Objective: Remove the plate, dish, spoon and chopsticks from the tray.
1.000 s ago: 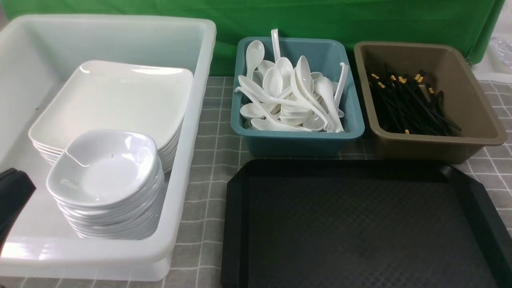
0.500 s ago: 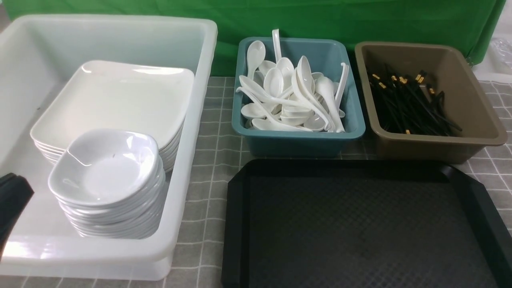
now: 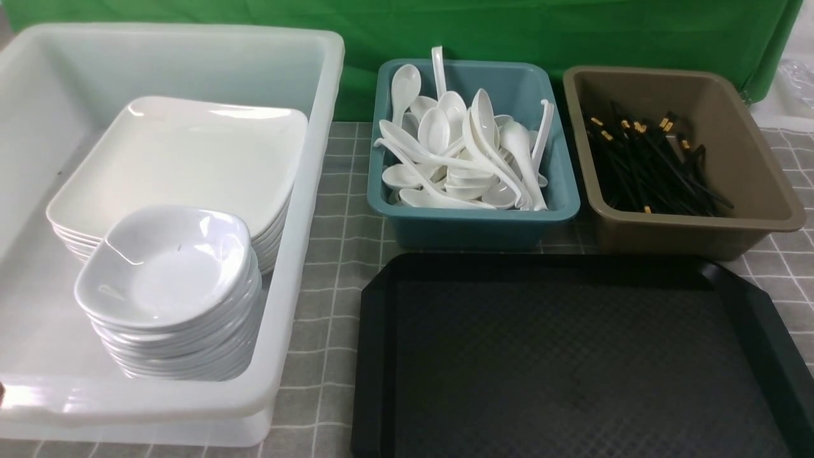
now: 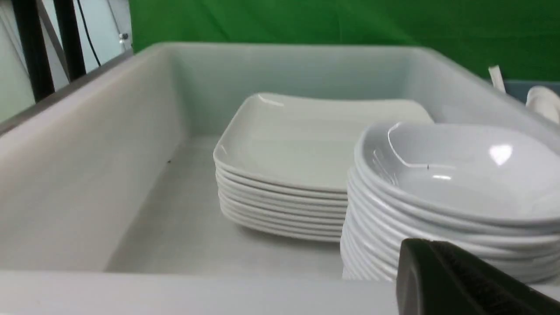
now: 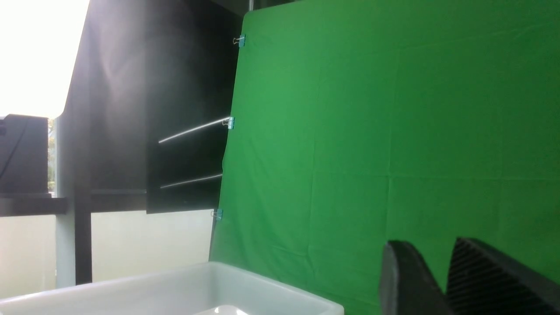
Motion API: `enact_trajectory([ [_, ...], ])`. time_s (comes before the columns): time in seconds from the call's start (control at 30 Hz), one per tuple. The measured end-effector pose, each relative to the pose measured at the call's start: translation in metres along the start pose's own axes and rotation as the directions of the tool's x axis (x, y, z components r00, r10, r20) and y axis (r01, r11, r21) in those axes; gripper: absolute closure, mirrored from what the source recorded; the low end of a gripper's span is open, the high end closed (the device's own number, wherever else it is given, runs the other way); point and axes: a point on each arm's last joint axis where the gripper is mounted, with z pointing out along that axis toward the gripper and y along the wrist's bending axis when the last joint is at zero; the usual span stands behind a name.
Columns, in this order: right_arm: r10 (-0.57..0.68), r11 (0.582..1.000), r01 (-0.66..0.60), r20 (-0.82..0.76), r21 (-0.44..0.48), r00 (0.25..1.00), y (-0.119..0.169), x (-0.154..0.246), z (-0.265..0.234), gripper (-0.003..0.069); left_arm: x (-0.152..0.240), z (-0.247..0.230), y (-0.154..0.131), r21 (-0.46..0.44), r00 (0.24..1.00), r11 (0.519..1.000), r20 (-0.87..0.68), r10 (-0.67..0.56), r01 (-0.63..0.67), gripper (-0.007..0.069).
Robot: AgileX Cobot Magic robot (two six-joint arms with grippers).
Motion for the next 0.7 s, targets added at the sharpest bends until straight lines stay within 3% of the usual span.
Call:
enact_trajectory([
  [0.7, 0.001, 1.0, -0.001, 0.0, 0.0, 1.0, 0.0, 0.0, 0.0, 0.0442, 0.0035, -0.0001, -0.0001, 0.001, 0.999, 1.0, -0.036, 0.009, -0.009, 0.0623],
])
